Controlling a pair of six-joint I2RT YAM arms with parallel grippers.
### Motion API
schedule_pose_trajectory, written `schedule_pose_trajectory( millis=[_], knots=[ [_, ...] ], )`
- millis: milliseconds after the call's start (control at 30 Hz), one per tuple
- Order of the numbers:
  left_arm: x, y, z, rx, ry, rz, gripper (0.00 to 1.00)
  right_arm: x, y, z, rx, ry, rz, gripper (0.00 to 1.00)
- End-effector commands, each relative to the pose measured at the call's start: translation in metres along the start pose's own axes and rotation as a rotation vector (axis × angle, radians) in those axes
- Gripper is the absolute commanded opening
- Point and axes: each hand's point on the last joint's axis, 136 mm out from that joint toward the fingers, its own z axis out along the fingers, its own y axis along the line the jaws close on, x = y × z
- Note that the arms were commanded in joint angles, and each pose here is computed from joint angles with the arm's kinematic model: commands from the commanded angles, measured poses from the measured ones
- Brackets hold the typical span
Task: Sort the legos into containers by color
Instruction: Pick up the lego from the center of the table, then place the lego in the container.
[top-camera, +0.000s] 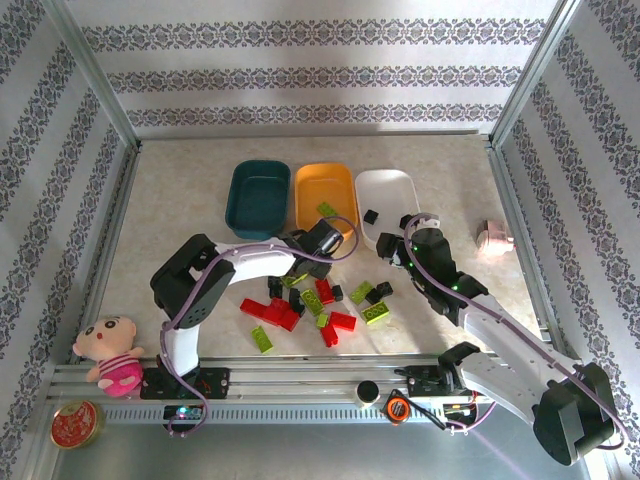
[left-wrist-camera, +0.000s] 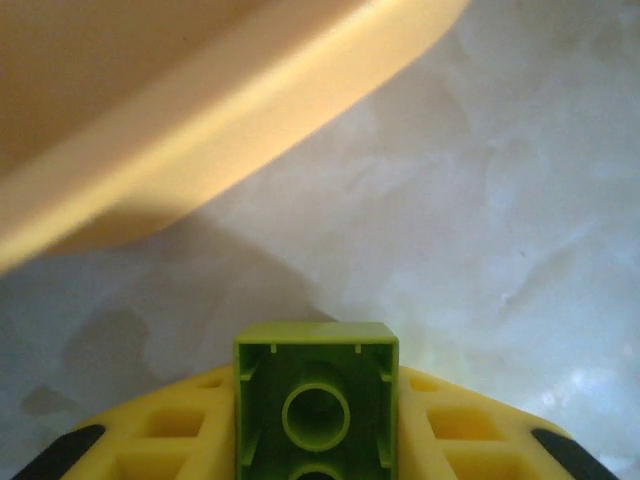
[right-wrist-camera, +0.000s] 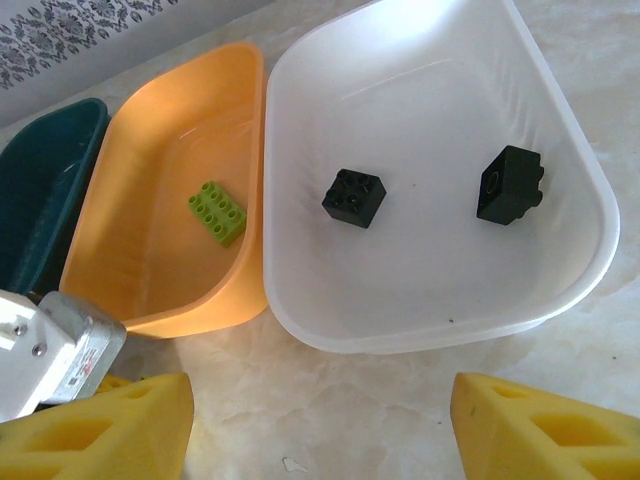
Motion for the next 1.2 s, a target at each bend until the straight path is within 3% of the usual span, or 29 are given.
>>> schedule_pose_trajectory(
  millis=[0,200,267,433,633,767,900,1167],
  knots=[
    [-0.013,-0.013,-0.031,0.054,-0.069,-0.017,0.3,0.0,-0.006,-0.003,0.009,-0.013,0.021,0.69],
    [-0.076,-0.02,-0.106,0.161,-0.319,-0.086,0.3,0.003,-0.008,-0.005,0.006,-0.013,0.033,0.69],
    [-0.096,-0.009,-0.112,0.158,-0.344,-0.121,0.29,0.005,-0.009,-0.003,0.004,-0.005,0.038,0.69],
    [-0.136,0.028,-0.079,0.16,-0.31,-0.245,0.27,0.014,-0.007,0.0,-0.01,0.031,0.042,0.69],
    [-0.155,0.051,-0.031,0.133,-0.239,-0.31,0.27,0.035,-0.005,0.001,-0.043,0.108,0.033,0.69],
    [-0.164,0.058,-0.018,0.137,-0.223,-0.344,0.37,0.056,-0.002,0.003,-0.077,0.183,0.018,0.7],
    [-0.172,0.057,-0.024,0.164,-0.237,-0.36,0.58,0.073,0.008,0.004,-0.12,0.249,-0.02,0.71],
    [-0.166,0.053,-0.102,0.278,-0.399,-0.414,0.73,0.104,0.058,0.004,-0.257,0.388,-0.146,0.7]
  ],
)
